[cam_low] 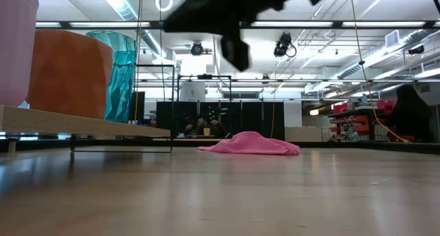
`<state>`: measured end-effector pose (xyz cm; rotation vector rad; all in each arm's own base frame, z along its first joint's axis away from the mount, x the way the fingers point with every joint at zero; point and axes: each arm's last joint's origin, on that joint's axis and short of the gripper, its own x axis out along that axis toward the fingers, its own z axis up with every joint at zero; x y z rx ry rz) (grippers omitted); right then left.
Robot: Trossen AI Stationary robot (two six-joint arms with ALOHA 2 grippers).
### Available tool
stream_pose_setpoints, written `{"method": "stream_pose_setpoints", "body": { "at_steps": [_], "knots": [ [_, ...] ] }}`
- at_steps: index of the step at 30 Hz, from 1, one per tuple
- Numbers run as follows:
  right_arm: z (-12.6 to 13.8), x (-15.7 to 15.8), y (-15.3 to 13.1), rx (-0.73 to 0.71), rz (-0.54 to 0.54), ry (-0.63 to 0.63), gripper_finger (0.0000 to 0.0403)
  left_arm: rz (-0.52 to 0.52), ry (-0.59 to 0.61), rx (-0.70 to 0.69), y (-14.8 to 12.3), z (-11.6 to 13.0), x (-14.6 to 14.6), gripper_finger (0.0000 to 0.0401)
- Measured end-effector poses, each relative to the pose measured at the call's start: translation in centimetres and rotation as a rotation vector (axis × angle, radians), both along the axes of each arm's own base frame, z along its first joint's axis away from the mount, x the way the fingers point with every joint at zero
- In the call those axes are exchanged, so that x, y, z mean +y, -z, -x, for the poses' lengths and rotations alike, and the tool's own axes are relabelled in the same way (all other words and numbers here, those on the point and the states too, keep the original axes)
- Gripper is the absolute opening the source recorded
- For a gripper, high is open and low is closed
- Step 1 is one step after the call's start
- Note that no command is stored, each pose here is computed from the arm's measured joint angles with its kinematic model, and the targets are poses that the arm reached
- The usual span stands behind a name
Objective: Stack small to large cups/mugs on shelf
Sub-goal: Put the purple cup on the shelf
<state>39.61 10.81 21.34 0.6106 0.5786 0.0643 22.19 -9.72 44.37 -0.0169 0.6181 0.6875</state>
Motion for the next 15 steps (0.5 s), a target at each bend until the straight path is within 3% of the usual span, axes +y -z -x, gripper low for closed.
{"method": "stream_pose_setpoints", "body": {
  "at_steps": [6, 15],
  "knots": [
    [-3.5, 1.6, -0.1, -0.038, 0.032, -0.124, 0.0002, -0.012, -0.014, 0.008, -0.3, 0.1, 0.9, 0.0072],
    [-5.0, 2.6, 2.0, -0.009, 0.072, -0.170, 0.0000, -0.006, -0.039, 0.005, -0.3, -0.1, 1.4, 0.0075]
  ]
}}
